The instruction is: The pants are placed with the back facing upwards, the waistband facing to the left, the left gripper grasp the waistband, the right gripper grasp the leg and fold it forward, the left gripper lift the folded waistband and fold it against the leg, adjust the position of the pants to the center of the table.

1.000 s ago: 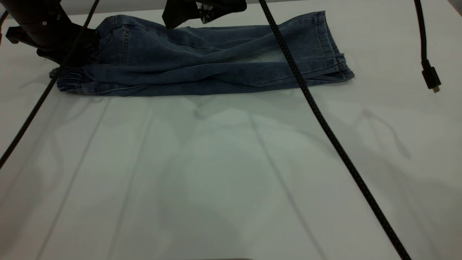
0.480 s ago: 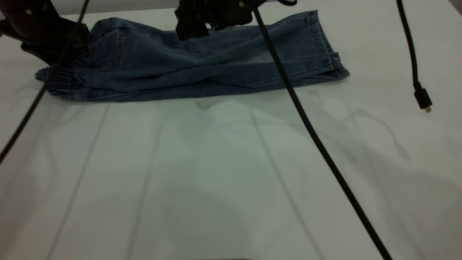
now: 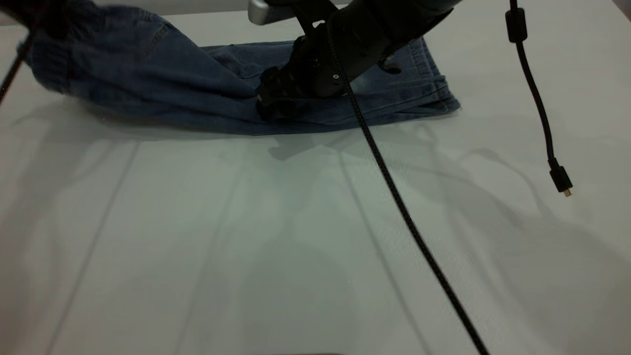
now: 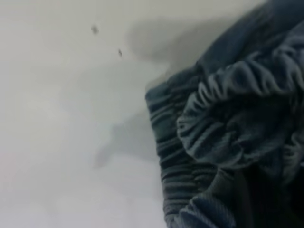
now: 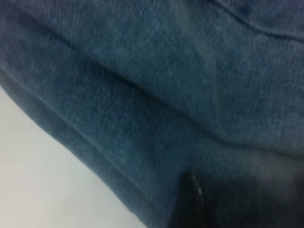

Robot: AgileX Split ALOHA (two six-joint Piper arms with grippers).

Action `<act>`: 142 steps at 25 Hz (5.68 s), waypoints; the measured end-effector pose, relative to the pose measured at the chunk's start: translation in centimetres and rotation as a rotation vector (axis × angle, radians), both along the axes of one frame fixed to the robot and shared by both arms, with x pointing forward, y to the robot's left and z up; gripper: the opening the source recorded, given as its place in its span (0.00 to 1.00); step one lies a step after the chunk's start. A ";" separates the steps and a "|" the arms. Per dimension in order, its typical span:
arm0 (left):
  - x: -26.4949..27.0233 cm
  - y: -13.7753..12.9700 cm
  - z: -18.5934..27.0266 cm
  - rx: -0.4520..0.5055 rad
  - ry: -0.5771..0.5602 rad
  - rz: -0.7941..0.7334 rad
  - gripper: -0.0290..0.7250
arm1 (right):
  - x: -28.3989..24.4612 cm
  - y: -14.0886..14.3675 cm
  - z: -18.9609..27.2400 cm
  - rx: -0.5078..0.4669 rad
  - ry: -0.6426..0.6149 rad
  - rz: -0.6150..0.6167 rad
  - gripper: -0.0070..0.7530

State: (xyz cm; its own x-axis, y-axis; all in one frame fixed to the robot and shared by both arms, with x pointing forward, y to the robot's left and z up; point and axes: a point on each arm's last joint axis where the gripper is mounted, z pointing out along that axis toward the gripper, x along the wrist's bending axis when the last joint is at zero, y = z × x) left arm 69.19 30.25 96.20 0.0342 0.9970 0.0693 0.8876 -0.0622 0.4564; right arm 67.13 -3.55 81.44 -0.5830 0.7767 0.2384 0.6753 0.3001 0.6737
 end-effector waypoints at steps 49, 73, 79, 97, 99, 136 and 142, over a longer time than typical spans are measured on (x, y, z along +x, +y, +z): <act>-6.8 -29.5 1.9 -0.001 -0.006 -0.720 0.14 | -3.1 -15.6 31.8 0.180 -0.128 -0.057 0.62; -7.6 -28.8 5.2 0.439 0.025 -0.849 0.74 | -3.5 -15.5 31.7 0.176 -0.095 -0.025 0.62; -5.7 -29.3 0.6 0.498 0.021 -0.887 0.74 | -3.7 -15.4 31.7 0.176 -0.082 -0.016 0.62; -5.5 -28.5 -10.0 0.385 0.352 -0.877 0.74 | -3.9 -15.4 31.6 0.178 -0.052 -0.003 0.62; -6.0 -28.5 -10.1 0.350 0.402 -0.862 0.74 | -3.9 -15.4 31.6 0.181 -0.048 -0.006 0.62; -8.9 -25.7 19.3 0.094 -0.232 -0.570 0.74 | -22.4 -18.5 46.0 0.135 -0.174 -0.032 0.62; -16.0 -21.3 25.7 -0.045 -0.297 -0.570 0.74 | -27.6 -19.9 46.3 0.121 -0.198 -0.129 0.62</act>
